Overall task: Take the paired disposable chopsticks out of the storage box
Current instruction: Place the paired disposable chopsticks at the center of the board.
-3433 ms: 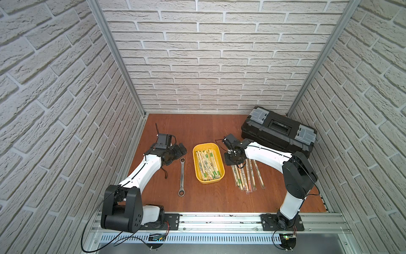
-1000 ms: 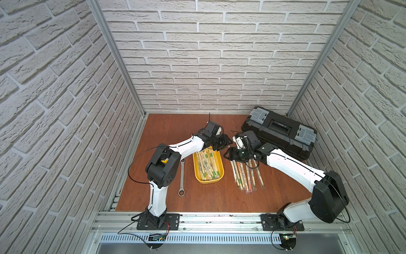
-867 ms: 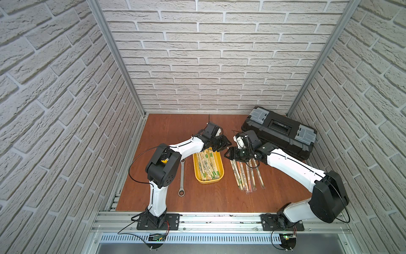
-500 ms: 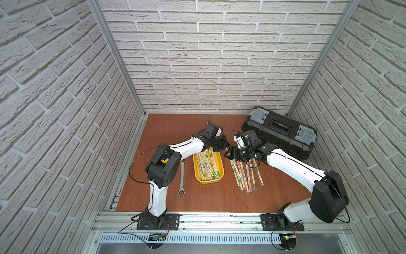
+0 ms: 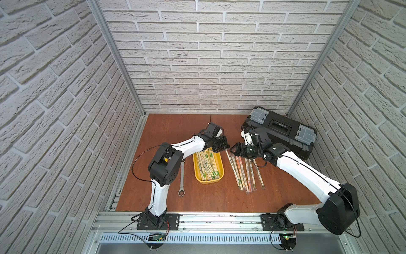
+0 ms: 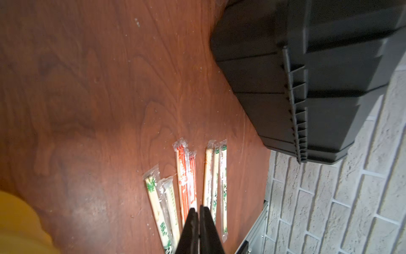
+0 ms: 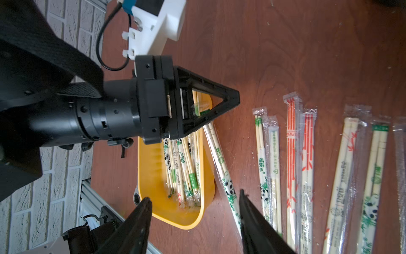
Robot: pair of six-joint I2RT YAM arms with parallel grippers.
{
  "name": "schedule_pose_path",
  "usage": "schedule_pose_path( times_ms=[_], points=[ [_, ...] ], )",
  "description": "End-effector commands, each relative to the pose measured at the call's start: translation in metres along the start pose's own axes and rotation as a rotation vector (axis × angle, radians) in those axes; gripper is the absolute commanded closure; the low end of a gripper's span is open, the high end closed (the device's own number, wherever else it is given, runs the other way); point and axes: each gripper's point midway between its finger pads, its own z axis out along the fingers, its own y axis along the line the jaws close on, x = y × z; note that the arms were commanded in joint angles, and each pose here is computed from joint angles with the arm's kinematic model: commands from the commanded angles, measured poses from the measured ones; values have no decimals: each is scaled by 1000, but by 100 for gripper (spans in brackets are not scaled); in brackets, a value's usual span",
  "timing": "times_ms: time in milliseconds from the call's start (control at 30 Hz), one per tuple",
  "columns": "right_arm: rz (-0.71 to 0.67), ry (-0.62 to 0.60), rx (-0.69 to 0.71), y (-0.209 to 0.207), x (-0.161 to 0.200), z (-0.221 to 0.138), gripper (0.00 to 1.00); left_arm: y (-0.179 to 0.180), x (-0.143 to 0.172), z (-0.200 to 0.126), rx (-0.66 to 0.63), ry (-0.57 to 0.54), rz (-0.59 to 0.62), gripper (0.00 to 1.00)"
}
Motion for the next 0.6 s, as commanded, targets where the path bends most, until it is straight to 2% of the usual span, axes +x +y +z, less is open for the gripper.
schedule_pose_path(
  times_ms=[0,133,167,200,233,267,367,567],
  points=[
    [20,-30,12,-3,-6,-7,36,9,8,1,-80,29,78,100],
    [24,-25,14,-5,-6,-6,36,15,14,7,-115,48,95,100],
    [26,-25,14,-5,-6,-6,36,16,15,9,-117,53,94,97],
    [24,-23,13,-5,-6,-6,36,16,15,10,-117,55,94,87],
    [24,-22,14,-5,-5,-6,36,15,16,12,-115,57,95,73],
    [25,-23,16,-5,-6,-7,36,14,16,13,-112,60,96,66],
    [22,-22,17,-6,-5,-8,36,9,14,12,-102,57,106,54],
    [19,-25,15,-6,-3,-12,37,-9,6,0,-66,21,144,44]
  ],
)
